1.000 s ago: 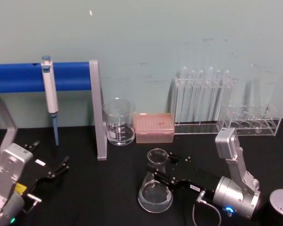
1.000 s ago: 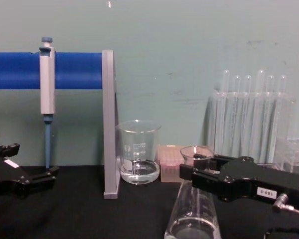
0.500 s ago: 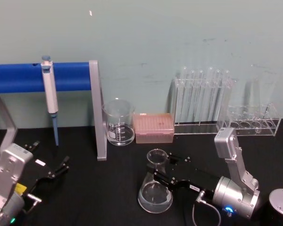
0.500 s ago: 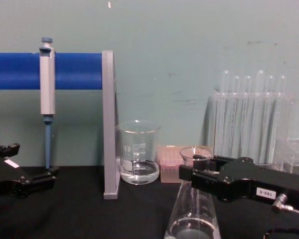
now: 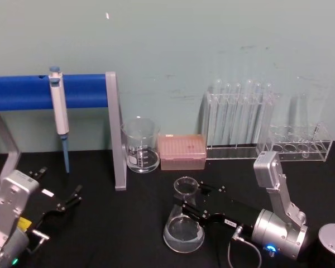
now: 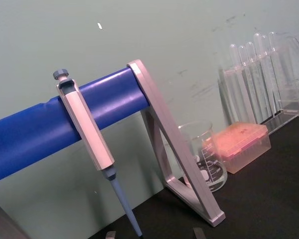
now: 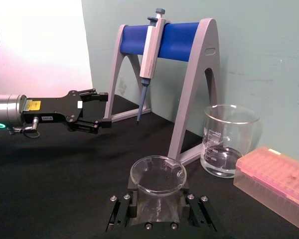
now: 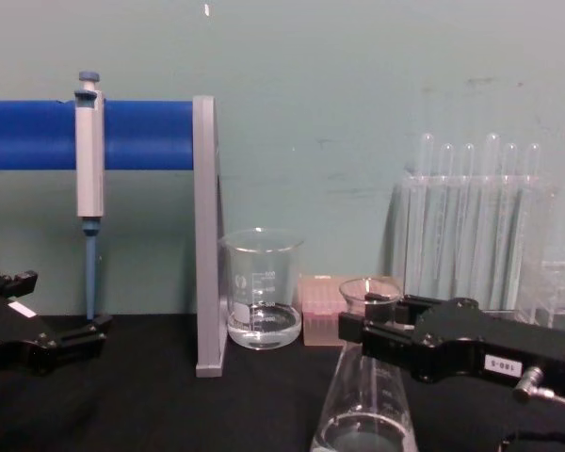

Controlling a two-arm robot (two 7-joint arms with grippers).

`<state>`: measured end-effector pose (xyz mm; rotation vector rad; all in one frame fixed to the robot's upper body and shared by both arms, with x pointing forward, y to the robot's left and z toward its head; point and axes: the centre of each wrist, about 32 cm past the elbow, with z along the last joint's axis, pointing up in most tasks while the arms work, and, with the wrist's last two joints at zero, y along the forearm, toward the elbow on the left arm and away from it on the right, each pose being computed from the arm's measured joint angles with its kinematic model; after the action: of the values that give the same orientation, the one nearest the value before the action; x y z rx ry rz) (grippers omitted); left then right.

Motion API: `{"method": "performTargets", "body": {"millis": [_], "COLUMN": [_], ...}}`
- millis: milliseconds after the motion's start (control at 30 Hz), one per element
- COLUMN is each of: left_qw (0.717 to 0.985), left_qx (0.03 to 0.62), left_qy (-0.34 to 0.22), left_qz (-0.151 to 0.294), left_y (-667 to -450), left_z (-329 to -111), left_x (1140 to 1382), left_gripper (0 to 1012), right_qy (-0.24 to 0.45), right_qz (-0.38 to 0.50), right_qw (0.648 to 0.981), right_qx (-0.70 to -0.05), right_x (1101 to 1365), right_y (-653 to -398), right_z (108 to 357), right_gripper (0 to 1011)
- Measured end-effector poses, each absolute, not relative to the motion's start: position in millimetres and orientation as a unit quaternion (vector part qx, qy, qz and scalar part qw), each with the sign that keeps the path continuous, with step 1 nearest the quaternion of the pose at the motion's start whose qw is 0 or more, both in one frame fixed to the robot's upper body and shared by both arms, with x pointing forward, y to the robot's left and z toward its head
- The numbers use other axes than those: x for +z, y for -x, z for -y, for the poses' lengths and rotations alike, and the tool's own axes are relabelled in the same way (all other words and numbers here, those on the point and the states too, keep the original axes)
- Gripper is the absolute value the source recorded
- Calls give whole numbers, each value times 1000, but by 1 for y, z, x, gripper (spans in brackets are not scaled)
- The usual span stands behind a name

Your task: Grasp the erlenmeyer flask with one hand, shake it three times, then place it back.

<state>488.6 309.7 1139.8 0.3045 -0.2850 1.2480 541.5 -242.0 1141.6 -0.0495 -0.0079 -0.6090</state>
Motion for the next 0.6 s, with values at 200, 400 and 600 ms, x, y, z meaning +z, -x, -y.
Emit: {"method": "performTargets", "body": {"millis": [200, 400, 600], "left_qw": [791, 791, 791], "left_qx": [580, 580, 580], "left_qy": [-141, -141, -142], "left_qz": [132, 132, 132], "left_y": [-489, -489, -489], "left_z": [-310, -310, -310], "left_x": [1140, 1140, 1140], "left_gripper": [1001, 1001, 1001], "right_qy": [25, 25, 30], "right_qz": [4, 3, 1], "right_qw": [954, 954, 954], "right_qx": [-300, -300, -300], "right_x": [1142, 1141, 1140], "right_y": [-541, -541, -541], "right_z": [242, 242, 242], "right_gripper": [450, 450, 551]}}
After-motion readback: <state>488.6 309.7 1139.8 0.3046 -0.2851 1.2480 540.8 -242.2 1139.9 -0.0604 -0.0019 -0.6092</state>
